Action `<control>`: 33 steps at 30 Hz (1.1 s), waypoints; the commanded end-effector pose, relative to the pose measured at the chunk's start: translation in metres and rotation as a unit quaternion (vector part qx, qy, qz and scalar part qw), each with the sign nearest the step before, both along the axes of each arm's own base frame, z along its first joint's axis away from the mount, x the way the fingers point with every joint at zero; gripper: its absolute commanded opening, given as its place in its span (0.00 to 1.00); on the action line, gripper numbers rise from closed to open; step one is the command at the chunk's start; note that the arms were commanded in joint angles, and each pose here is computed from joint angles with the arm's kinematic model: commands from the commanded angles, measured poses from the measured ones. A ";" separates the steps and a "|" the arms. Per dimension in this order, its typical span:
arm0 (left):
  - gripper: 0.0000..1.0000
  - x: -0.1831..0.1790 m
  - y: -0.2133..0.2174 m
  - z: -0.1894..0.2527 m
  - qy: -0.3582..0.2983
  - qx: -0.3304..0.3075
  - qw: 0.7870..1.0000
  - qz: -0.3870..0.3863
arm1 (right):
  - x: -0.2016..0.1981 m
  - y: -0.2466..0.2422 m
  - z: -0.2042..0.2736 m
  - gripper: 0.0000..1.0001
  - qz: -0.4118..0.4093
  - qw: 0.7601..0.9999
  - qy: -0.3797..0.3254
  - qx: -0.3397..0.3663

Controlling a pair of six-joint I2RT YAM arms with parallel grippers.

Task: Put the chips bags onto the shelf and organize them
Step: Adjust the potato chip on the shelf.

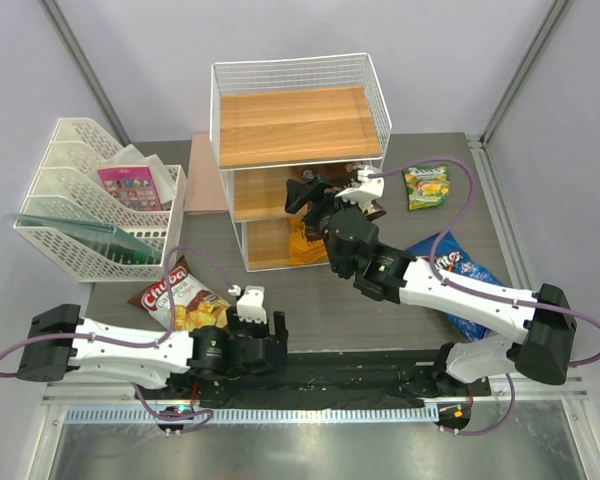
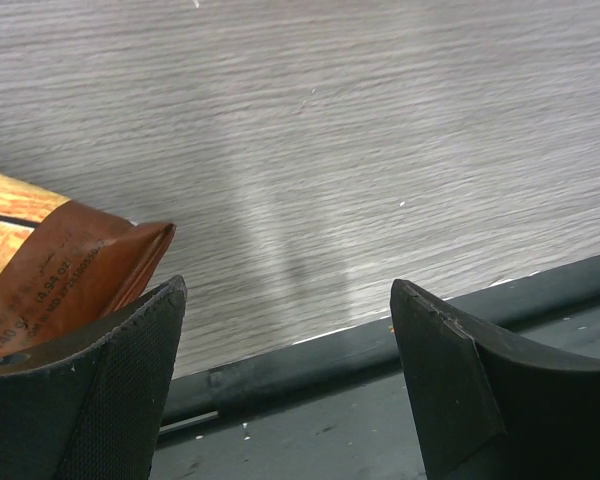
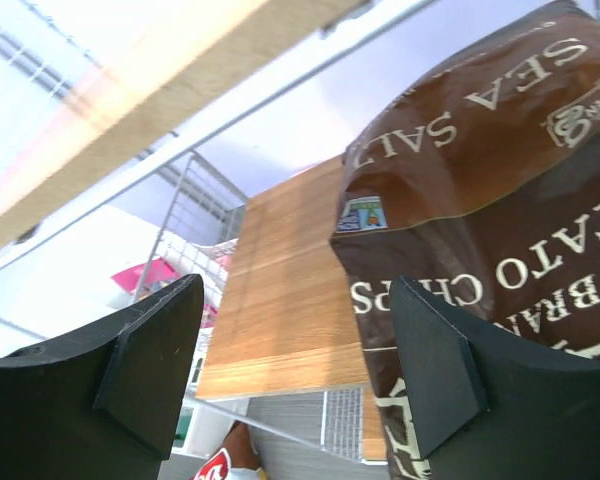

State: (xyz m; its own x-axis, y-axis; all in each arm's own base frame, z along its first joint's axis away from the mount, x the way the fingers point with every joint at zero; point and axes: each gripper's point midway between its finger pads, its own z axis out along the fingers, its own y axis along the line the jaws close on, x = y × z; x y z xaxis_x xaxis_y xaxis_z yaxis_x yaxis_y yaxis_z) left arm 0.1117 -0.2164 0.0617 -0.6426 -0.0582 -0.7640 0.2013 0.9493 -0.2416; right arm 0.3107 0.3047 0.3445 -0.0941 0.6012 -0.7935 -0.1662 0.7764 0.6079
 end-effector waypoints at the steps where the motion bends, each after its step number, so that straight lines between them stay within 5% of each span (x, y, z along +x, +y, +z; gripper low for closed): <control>1: 0.83 0.009 -0.004 0.019 -0.026 -0.027 0.999 0.013 | -0.008 0.007 0.023 0.80 0.036 0.999 -0.018 0.032; 19: 0.82 0.013 -0.009 0.013 -0.035 -0.045 0.998 0.018 | -0.082 -0.071 -0.009 0.81 0.092 0.994 0.046 -0.022; 28: 0.85 -0.001 -0.103 0.022 -0.043 -0.009 0.988 -0.145 | -0.101 -0.189 -0.021 0.79 -0.074 0.993 0.086 -0.035; 33: 0.86 0.003 -0.150 0.031 -0.027 -0.073 0.982 -0.171 | -0.105 -0.215 -0.060 0.84 -0.148 0.965 0.160 -0.147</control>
State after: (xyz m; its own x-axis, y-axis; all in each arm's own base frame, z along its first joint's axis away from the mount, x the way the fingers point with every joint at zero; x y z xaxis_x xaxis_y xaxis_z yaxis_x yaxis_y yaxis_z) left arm 0.1120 -0.3195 0.0674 -0.6054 0.1010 -0.7895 0.4451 0.8652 -0.2307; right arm 0.2092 0.1219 0.3230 -0.1849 0.5604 -0.8073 0.0573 0.8263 0.5604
